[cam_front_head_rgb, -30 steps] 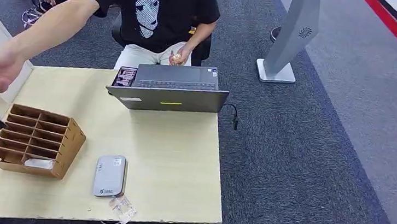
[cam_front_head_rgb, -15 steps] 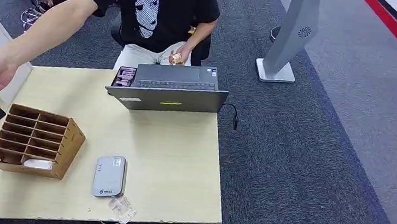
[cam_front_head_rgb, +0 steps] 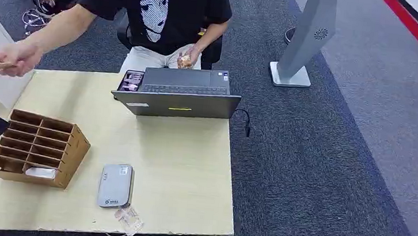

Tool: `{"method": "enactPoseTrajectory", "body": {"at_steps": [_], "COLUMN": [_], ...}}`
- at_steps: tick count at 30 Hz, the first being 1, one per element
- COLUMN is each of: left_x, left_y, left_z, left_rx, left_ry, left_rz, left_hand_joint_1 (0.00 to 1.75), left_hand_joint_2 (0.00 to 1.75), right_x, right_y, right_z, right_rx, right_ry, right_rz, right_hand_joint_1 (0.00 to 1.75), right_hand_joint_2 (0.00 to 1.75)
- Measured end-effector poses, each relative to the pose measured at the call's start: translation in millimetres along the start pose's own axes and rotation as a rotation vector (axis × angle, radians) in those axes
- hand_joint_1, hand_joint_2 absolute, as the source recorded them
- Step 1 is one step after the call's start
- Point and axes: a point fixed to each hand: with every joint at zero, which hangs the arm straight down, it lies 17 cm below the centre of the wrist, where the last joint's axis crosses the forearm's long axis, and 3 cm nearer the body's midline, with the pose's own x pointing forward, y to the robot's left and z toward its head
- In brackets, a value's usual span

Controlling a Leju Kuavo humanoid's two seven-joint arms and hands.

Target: Pass the card to the sensor for recognition and then transmit it.

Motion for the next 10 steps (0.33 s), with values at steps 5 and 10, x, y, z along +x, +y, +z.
{"method": "enactPoseTrajectory", "body": {"at_steps": [5, 10], "left_x": [7.8, 10.5], "left_y": [23.0, 41.0], "left_z": [13.0, 41.2], "left_rx": [0.067, 0.097], "left_ry": [-0.014, -0.022], "left_rz": [0.049, 0.074], "left_hand_joint_1": [0.0, 0.0], "left_hand_joint_2": [1.75, 1.75], "right_x": [-0.5, -5.2], "right_y": [1.5, 4.2], "right_z": [1.8, 5.2], "right_rx": [0.004, 0.011], "right_ry": [0.009, 0.029], "right_rz": [-0.003, -0.01], "right_hand_joint_1": [0.0, 0.0], "right_hand_joint_2": [1.75, 1.75]}}
